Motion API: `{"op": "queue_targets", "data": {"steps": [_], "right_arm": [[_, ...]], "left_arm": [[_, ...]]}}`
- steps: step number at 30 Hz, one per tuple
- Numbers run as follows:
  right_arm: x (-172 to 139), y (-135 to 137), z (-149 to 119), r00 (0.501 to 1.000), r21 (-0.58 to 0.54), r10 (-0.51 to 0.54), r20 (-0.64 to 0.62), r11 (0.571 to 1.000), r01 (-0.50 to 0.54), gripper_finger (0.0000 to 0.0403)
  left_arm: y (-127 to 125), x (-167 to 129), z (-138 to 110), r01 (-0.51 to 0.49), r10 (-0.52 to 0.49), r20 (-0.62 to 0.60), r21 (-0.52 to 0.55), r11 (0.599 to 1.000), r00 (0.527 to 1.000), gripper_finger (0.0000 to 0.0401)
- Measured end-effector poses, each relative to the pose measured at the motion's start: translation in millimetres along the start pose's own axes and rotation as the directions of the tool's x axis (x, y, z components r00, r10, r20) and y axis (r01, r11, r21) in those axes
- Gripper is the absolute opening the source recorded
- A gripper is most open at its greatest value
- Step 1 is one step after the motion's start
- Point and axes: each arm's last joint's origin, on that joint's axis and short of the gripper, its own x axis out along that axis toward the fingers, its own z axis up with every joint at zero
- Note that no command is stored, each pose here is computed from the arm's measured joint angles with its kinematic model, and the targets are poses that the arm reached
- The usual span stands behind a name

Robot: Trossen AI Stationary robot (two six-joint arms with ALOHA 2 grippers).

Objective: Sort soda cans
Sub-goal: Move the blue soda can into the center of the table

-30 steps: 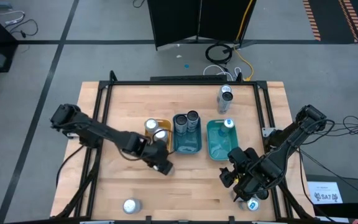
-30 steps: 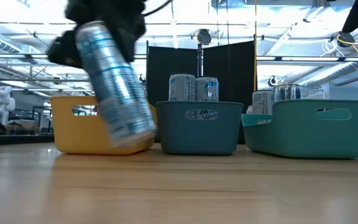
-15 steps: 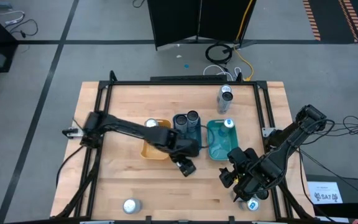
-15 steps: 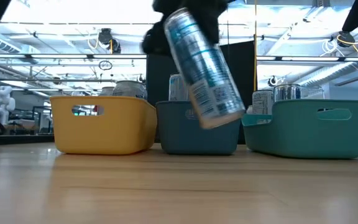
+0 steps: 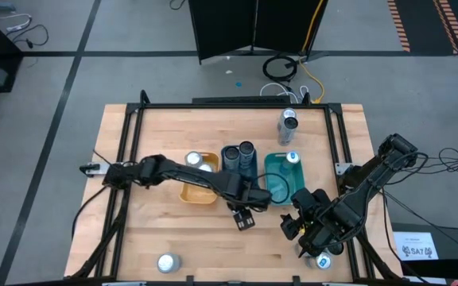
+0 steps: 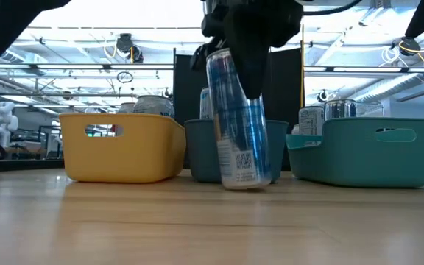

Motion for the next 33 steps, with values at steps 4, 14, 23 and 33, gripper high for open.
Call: {"op": "queue_targets", "data": {"steps": [4,14,23,33], "right_arm": [[0.0,0.0,0.0,1.000,0.000,0.000,-0.001,1.000,0.000,0.0320],[-0.4,0.5,-0.8,1.000,0.001,0.006,-0.005,1.000,-0.006,0.0320],[-0.4,1.0,-0.8,1.000,0.003,0.010,-0.005,1.000,-0.010,0.0320],[-0.4,1.0,-0.9,1.000,-0.005,0.011,-0.005,1.000,-0.011,0.0320]], "left_arm": [[-1.0,0.0,-0.4,0.002,-0.002,0.001,0.002,1.000,1.000,0.0256],[-1.7,-0.9,1.6,0.018,-0.017,0.020,-0.051,0.999,1.000,0.0296],[-6.3,-1.5,8.6,0.072,-0.068,0.091,-0.044,0.996,0.994,0.0299],[-6.0,-1.4,8.7,0.098,-0.095,0.072,-0.044,0.994,0.993,0.0299]]}}
